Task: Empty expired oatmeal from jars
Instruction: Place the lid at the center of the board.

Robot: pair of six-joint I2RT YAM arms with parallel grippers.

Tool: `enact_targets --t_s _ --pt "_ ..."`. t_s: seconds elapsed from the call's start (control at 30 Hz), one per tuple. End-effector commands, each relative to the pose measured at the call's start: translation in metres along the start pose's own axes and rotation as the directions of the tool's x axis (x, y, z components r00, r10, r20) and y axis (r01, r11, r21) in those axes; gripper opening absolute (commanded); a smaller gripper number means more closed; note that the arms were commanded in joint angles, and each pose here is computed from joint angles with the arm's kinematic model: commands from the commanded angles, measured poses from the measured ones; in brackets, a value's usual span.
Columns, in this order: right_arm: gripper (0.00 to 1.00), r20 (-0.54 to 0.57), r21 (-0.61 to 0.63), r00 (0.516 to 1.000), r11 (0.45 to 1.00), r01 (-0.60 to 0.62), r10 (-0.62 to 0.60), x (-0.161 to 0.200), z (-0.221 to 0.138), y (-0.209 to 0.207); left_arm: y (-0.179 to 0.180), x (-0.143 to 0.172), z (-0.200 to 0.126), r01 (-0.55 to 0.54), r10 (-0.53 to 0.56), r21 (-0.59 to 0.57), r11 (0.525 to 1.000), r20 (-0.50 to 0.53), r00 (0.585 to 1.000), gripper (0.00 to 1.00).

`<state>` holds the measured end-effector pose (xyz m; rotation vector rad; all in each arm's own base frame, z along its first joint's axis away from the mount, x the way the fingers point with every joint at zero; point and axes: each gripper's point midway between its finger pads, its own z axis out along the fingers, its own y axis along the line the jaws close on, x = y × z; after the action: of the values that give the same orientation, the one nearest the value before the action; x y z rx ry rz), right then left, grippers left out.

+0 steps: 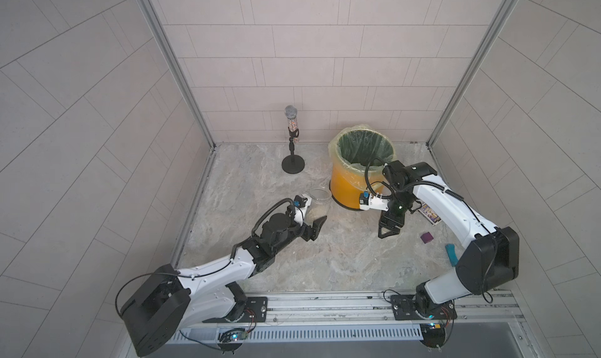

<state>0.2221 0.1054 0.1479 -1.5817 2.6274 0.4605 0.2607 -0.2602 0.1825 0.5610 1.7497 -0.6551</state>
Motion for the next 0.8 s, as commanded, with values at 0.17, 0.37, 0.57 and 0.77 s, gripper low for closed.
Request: enact_targets --t_s 0.17,0.37,0.57,0.77 --pt "0.43 0.037 0.211 0.996 0.974 -0.087 0.08 0.035 0.033 -0.058 -0.007 -0.065 -0.008 -0.013 0.01 0.017 1.0 0.189 0.982 0.0" --pt "0.43 -0.004 0.23 0.995 0.969 -0.094 0.097 0.064 0.058 -0.07 -0.008 -0.066 -0.01 -0.012 0.009 0.016 1.0 0.186 0.982 0.0" --pt "0.45 -0.051 0.187 0.992 0.977 -0.104 0.115 0.087 0.084 -0.071 -0.009 -0.067 -0.01 -0.01 0.006 0.021 1.0 0.185 0.983 0.0" --pt "0.5 -0.044 0.161 0.987 0.976 -0.147 0.156 0.091 0.093 -0.076 -0.009 -0.065 -0.008 -0.01 0.005 0.023 1.0 0.178 0.984 0.0"
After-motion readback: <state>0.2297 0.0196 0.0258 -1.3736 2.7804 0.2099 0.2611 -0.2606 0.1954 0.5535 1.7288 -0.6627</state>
